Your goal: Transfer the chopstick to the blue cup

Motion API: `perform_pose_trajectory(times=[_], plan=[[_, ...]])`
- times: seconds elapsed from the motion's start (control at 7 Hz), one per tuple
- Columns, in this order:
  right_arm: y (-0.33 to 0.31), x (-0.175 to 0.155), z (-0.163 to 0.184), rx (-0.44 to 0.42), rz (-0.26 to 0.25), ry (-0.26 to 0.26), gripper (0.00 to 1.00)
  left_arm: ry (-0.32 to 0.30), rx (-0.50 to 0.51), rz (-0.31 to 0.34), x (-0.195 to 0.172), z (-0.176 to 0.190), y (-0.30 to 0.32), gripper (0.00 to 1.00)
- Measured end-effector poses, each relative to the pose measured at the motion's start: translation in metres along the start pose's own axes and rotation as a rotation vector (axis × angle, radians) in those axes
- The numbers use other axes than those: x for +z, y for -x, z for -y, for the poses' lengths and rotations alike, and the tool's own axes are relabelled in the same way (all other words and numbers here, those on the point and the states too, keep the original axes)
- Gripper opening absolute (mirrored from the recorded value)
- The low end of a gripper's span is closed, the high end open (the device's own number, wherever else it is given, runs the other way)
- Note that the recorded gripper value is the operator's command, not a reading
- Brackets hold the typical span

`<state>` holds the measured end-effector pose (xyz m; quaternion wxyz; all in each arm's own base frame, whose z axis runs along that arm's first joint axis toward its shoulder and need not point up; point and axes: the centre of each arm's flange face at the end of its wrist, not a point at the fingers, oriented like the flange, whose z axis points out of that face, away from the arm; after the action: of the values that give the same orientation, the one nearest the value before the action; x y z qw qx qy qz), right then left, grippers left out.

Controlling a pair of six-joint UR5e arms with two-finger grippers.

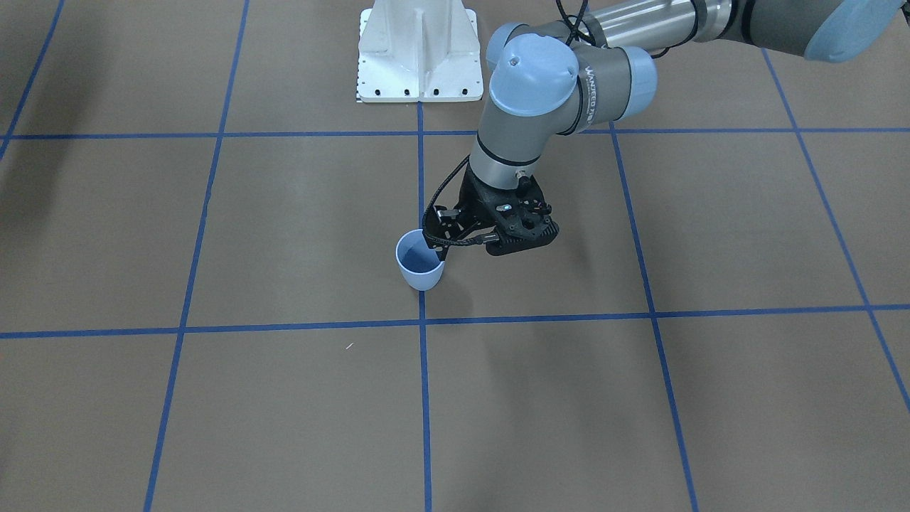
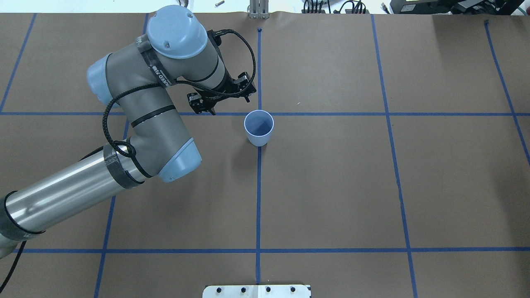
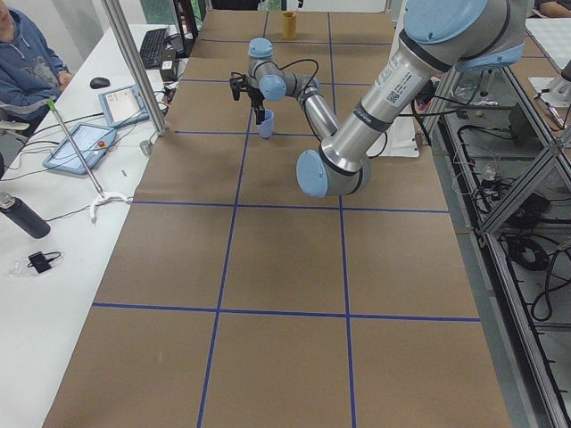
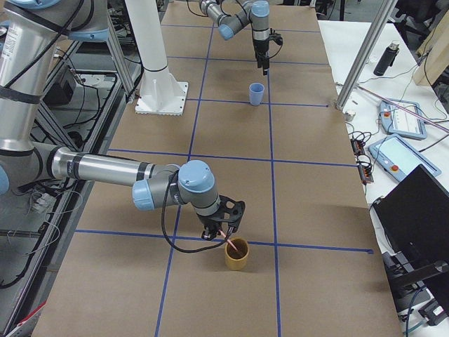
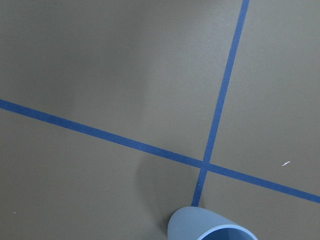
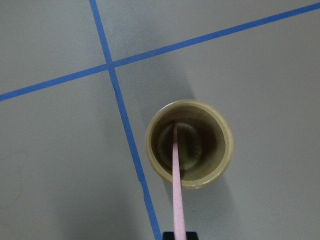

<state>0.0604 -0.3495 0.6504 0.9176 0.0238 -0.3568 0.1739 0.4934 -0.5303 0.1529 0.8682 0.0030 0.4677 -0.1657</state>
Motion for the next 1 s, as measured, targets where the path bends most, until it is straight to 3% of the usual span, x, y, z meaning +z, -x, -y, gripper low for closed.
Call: perform_pose_trajectory(times=[0.43, 1.0], plan=[[-0.005, -0.01, -0.001, -0.009, 0.008, -0.021, 0.0, 0.002, -0.003, 0.004, 0.002, -0.001, 0.002, 0.97], [-0.017, -0.046, -0.045, 0.007, 0.072, -0.032, 0.0, 0.004, -0.005, 0.007, 0.007, 0.0, 0.004, 0.97]])
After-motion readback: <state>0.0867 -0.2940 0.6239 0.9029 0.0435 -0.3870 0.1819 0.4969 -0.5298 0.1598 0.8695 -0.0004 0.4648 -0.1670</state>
